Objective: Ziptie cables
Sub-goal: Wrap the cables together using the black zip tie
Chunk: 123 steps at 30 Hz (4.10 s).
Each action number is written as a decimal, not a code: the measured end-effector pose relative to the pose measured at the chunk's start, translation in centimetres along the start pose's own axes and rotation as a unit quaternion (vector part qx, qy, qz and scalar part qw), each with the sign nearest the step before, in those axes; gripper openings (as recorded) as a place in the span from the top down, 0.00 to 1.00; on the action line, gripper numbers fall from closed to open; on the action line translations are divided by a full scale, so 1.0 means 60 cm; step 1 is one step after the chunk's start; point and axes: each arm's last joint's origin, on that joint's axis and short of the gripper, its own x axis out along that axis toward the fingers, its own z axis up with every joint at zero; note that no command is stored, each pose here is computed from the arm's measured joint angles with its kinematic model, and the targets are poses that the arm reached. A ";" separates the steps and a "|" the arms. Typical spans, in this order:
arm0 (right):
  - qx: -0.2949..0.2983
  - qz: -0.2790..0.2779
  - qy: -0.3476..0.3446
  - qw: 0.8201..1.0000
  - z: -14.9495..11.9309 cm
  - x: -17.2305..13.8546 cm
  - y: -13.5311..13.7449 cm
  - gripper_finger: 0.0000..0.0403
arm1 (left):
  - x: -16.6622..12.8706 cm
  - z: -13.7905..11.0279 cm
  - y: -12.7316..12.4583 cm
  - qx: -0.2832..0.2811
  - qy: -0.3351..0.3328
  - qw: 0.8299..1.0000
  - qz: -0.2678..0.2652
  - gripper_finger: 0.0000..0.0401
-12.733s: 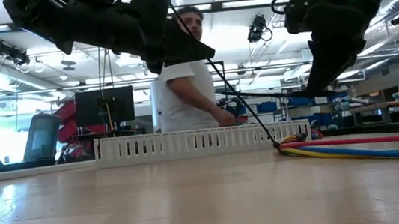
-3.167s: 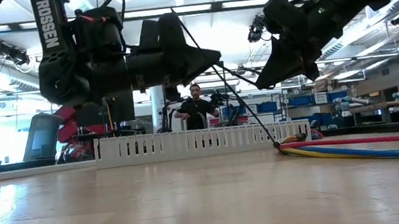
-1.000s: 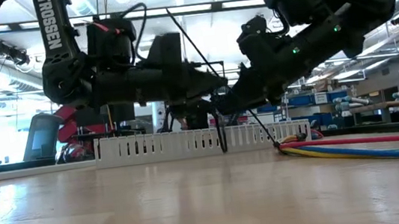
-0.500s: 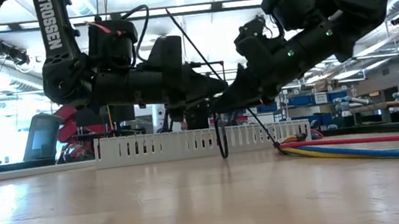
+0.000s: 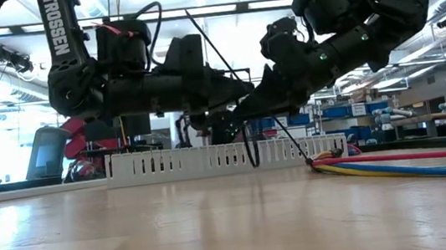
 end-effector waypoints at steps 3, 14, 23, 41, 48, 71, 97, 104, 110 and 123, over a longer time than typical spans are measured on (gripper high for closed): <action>-0.004 -0.002 0.000 1.000 0.000 0.000 -0.002 0.89 | 0.002 0.002 -0.001 0.000 -0.004 1.000 -0.001 1.00; -0.016 -0.036 -0.001 0.999 -0.001 0.000 -0.004 1.00 | 0.003 0.004 0.000 0.004 -0.007 1.000 0.001 0.94; -0.011 -0.035 -0.005 0.999 0.000 0.000 -0.004 1.00 | -0.020 -0.006 0.003 -0.009 -0.007 1.000 0.002 0.85; -0.002 -0.023 -0.014 1.000 0.003 0.000 -0.002 1.00 | -0.017 -0.007 0.003 0.004 -0.002 1.000 0.004 0.91; -0.001 -0.024 -0.019 1.000 0.006 0.000 -0.002 1.00 | -0.029 -0.007 0.004 0.005 -0.013 1.000 0.002 0.97; 0.102 -0.065 0.093 0.988 0.006 -0.036 -0.023 0.82 | -0.047 -0.016 0.012 -0.010 0.007 0.999 0.031 1.00; 0.276 -0.247 0.267 0.890 -0.019 -0.191 0.074 1.00 | -0.127 0.077 -0.058 0.122 0.178 0.972 0.095 1.00; 0.286 -0.283 0.286 0.870 -0.023 -0.222 0.115 1.00 | -0.174 0.061 -0.087 0.123 0.157 0.973 0.118 1.00; 0.296 -0.310 0.287 0.857 -0.035 -0.222 0.125 1.00 | -0.199 0.045 -0.104 0.112 0.162 0.974 0.110 1.00; 0.318 -0.402 0.313 0.800 -0.037 -0.116 0.122 1.00 | -0.206 0.043 -0.134 0.109 0.153 0.979 0.074 1.00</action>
